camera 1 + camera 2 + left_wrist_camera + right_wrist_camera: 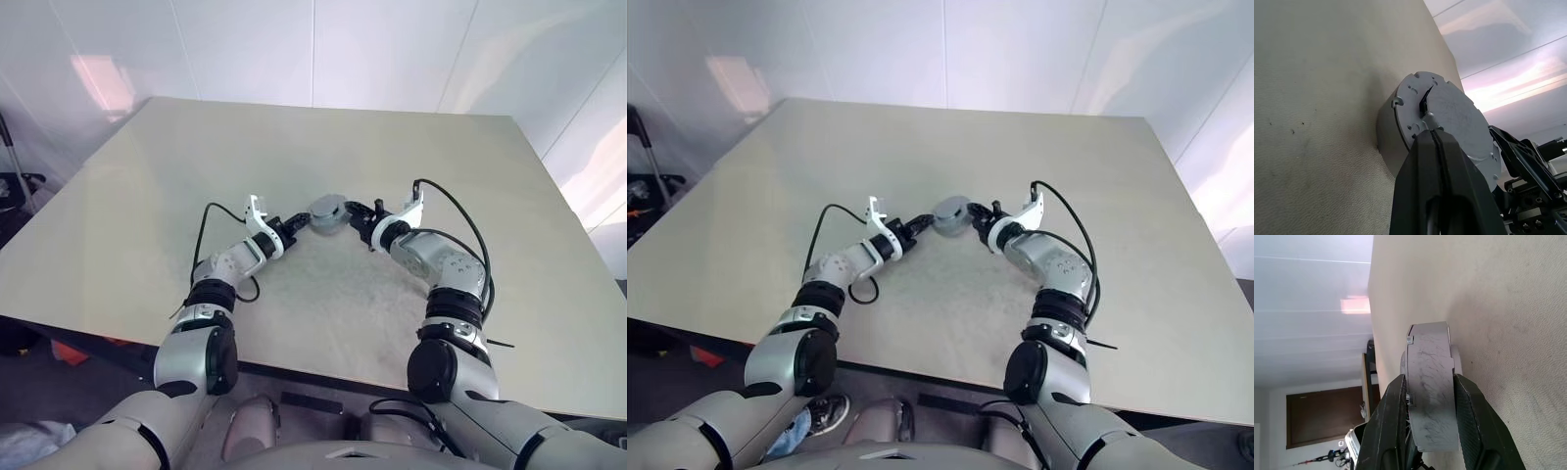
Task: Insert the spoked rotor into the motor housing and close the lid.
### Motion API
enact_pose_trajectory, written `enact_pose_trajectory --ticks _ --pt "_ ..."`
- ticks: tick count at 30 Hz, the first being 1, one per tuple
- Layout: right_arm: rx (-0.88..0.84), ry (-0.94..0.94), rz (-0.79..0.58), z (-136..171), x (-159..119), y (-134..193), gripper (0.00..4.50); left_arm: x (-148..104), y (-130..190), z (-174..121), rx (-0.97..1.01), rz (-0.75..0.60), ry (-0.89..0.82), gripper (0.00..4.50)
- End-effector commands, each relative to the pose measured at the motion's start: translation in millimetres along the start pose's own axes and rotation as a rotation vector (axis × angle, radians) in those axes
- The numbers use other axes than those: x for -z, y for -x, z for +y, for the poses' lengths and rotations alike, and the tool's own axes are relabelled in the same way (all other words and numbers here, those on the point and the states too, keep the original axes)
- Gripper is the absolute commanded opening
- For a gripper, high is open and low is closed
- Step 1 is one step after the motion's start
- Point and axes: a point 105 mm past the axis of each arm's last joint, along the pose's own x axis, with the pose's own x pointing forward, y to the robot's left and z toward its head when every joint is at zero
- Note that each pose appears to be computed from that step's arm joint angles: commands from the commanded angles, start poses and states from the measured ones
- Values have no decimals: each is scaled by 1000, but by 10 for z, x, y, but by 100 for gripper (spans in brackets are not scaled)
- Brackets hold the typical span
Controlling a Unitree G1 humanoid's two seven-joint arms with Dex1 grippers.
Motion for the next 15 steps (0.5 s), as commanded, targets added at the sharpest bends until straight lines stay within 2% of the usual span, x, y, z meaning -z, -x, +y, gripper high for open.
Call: enact_pose_trajectory --ticks 1,4,10,15 --pt "-92 12 -11 259 -36 -7 143 -86 14 -39 16 -25 -4 0" --pt "-62 44 5 199 0 -8 110 -93 23 -15 7 -27 -4 0" --pt "-23 120 -3 145 -17 1 110 -100 33 6 0 -31 -2 0" --pt "-42 46 -22 161 -77 -12 110 -105 49 16 0 -34 -1 0"
